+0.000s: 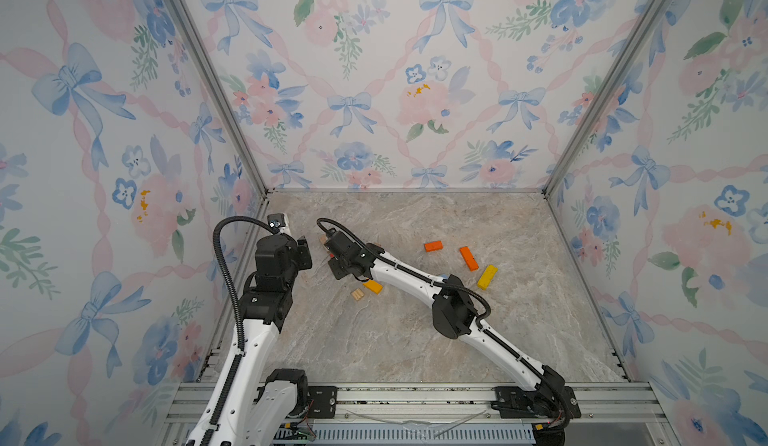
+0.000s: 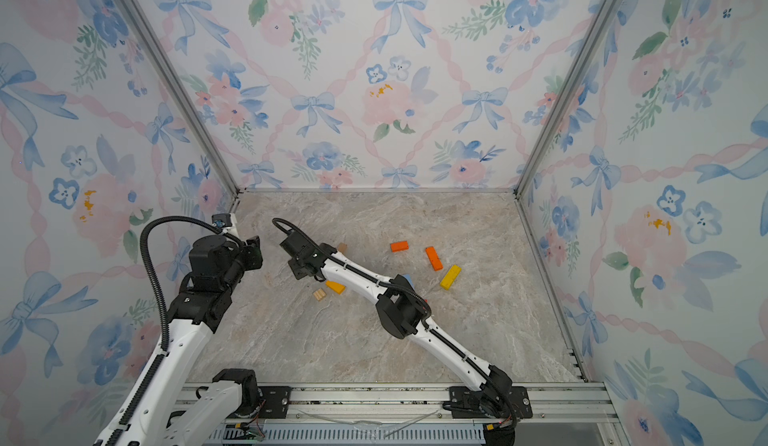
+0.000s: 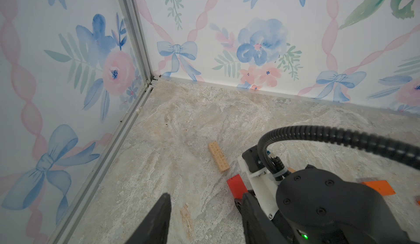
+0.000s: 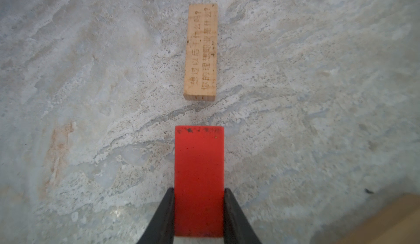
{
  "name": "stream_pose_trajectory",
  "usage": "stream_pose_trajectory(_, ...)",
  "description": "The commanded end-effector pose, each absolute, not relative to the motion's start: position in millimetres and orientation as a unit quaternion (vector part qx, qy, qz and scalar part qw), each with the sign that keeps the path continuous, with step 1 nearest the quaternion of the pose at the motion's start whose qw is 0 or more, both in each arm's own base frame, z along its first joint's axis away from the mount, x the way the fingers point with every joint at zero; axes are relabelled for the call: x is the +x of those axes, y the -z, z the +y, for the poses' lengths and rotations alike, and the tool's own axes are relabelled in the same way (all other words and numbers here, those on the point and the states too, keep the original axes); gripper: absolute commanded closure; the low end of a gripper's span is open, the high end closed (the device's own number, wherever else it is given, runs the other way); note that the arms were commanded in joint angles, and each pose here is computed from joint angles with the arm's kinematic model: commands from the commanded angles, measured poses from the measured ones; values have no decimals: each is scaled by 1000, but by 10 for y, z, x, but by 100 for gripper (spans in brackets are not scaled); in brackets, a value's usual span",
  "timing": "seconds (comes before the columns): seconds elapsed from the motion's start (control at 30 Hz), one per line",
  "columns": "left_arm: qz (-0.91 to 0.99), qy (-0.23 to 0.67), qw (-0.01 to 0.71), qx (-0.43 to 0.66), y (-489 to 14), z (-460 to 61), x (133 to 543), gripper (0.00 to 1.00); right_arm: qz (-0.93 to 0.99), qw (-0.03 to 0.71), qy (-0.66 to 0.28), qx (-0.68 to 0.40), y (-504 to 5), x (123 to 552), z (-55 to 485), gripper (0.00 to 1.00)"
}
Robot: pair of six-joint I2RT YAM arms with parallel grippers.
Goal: Assemble the letter v with building blocks
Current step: Move the building block to the center of the board.
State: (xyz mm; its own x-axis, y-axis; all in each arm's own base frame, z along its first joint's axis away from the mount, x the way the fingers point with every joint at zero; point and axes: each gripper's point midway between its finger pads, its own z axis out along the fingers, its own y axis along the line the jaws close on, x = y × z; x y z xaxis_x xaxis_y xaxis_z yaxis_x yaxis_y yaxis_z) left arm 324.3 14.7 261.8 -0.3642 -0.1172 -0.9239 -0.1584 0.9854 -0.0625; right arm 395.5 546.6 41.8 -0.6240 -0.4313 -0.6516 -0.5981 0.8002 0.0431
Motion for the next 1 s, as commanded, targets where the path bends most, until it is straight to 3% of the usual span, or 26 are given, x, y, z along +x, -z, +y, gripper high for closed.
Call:
stream_pose_trajectory(0.0,826,-21,557,-85,-2581,161,3254,48,892,330,-136,-276,-369,4025,5491,68)
stream_pose_trajectory(0.57,825,-20,558,-84,-2583,159,3246,48,891,333,-146,-272,-316,4040,5543,60)
stream_pose_trajectory(0.73,826,-19,557,-83,-2573,154,3248,48,891,335,-151,-265,-364,4069,5537,49)
stream_pose_trajectory(0.97,826,-15,557,-82,-2573,140,3248,48,884,348,-171,-261,-692,4110,5542,24)
